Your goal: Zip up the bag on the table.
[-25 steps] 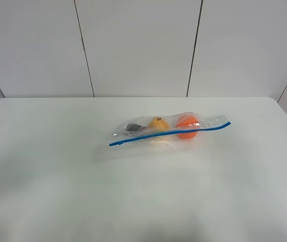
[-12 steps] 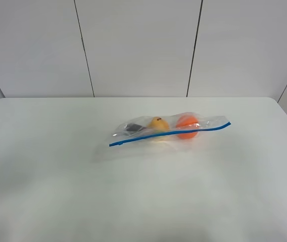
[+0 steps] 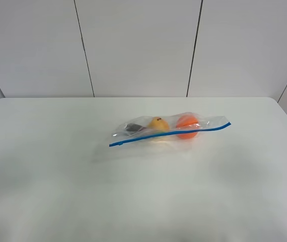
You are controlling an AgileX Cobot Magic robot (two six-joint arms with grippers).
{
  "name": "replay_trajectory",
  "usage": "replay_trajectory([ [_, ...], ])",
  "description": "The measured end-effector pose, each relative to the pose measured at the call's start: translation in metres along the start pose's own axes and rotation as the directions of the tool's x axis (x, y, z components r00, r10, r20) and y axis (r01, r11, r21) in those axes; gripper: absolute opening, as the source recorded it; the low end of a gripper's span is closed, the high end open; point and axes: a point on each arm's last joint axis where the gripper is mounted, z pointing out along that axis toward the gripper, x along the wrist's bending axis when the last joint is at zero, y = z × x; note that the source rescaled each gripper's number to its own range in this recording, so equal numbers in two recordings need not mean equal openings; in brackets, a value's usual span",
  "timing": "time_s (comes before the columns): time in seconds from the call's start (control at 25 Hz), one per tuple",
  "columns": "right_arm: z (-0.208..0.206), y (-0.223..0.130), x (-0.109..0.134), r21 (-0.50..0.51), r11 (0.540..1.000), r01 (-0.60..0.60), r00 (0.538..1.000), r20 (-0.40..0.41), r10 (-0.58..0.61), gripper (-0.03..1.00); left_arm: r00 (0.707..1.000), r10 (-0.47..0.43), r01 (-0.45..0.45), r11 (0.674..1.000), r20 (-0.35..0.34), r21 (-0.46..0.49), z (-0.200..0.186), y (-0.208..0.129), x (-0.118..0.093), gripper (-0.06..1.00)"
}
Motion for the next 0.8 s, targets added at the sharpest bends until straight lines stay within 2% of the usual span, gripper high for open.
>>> replay_trajectory([
  [0.2, 0.014, -0.018, -0.001, 0.042, 0.999, -0.010, 1.000, 0.001, 0.010, 0.80, 1.000, 0.000, 0.000, 1.000, 0.000, 0.000, 0.000, 0.000, 0.000, 0.72],
  [0.44, 0.015, -0.015, -0.002, 0.010, 1.000, -0.014, 1.000, 0.015, 0.014, 0.80, 1.000, 0.000, 0.000, 1.000, 0.000, 0.000, 0.000, 0.000, 0.000, 0.72],
  [0.8, 0.018, -0.017, -0.002, 0.019, 1.000, -0.012, 1.000, 0.019, 0.012, 0.80, 1.000, 0.000, 0.000, 1.000, 0.000, 0.000, 0.000, 0.000, 0.000, 0.72],
])
